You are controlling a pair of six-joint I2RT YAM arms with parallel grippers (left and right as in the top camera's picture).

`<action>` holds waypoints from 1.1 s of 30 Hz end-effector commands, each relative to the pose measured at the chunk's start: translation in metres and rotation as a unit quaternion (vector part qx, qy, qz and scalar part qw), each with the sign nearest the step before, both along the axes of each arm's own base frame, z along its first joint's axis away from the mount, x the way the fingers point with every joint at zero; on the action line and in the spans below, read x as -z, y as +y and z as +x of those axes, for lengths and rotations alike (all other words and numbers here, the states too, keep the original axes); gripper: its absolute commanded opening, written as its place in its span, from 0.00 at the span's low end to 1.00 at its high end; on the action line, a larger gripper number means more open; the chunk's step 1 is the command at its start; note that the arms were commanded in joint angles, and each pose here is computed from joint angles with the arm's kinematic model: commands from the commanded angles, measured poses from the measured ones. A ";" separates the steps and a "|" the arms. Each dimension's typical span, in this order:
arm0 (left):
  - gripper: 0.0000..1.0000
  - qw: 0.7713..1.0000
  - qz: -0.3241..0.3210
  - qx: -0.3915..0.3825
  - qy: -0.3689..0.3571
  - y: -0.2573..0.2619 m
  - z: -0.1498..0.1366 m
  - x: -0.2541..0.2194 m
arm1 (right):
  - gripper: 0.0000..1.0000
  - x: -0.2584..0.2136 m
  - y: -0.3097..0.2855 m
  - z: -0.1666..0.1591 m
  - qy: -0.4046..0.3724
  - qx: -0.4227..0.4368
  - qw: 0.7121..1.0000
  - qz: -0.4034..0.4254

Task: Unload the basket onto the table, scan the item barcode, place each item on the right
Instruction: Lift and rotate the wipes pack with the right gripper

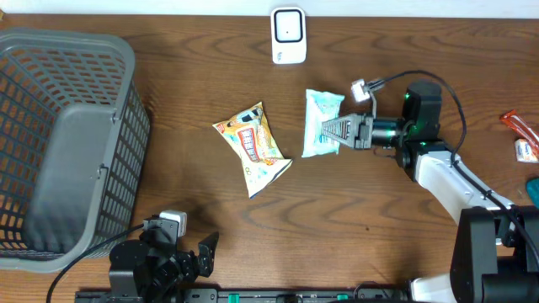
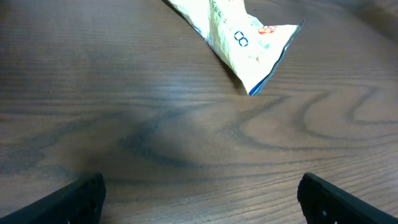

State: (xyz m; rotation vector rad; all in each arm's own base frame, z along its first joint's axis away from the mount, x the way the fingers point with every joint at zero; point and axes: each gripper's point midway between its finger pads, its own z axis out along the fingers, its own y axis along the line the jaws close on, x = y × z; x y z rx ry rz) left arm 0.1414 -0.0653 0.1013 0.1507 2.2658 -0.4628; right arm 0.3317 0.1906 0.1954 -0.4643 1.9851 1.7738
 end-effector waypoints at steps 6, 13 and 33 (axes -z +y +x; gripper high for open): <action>0.99 1.000 -0.003 0.005 0.006 -0.002 -0.003 0.002 | 0.01 -0.061 0.012 -0.024 -0.474 -0.102 0.874 0.035; 0.99 1.000 -0.003 0.005 0.006 -0.002 -0.003 0.002 | 0.01 -0.108 0.020 -0.051 -0.744 -0.096 0.660 0.040; 0.99 1.000 -0.003 0.005 0.006 -0.002 -0.003 0.002 | 0.01 -0.156 0.031 -0.103 -0.961 -0.074 0.259 0.058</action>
